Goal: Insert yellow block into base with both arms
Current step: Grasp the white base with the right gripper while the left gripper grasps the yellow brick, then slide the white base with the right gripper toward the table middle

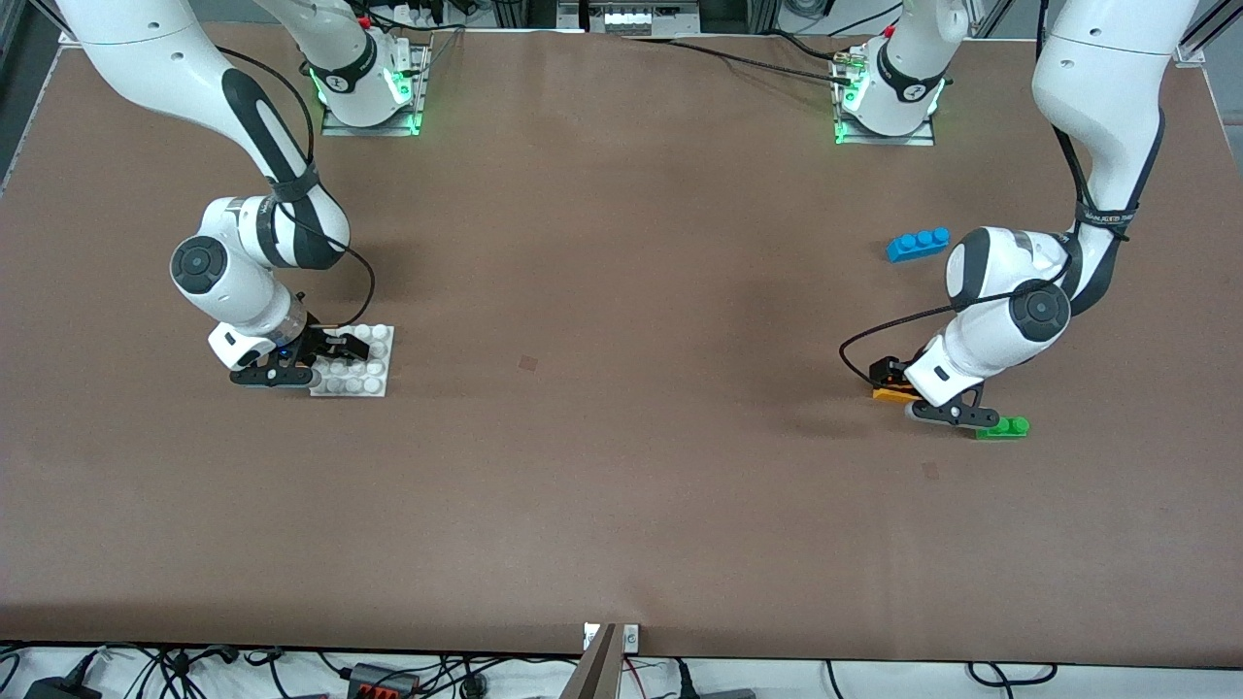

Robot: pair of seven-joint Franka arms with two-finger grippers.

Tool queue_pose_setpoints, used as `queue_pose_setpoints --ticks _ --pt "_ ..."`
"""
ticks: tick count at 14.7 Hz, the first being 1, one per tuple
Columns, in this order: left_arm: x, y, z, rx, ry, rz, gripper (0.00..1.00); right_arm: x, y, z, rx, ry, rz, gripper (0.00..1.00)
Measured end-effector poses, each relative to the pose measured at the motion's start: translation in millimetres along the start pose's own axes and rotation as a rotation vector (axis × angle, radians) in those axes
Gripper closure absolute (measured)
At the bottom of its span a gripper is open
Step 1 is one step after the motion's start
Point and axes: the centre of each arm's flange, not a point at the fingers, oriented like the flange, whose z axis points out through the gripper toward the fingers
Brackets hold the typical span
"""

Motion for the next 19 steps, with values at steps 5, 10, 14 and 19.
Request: queue_pose_setpoints --ticks 5,10,14,19 --pt "-1.1 0.0 2.9 -0.001 0.003 0.027 0.00 -0.7 -0.3 3.4 0.000 -0.005 -0.002 0.28" --pt "-2.6 -2.6 9.1 -0.002 -0.005 0.026 0.00 -1.4 -23.7 3.0 0.020 -0.005 -0.036 0.28" --pt "-3.5 -4.8 12.4 -0.003 -0.009 0.023 0.00 1.7 -85.3 0.7 0.103 -0.005 -0.024 0.28" --pt "-4.3 -4.8 17.0 -0.005 -0.014 0.022 0.00 1.1 -161.1 5.5 0.183 -0.024 -0.014 0.28"
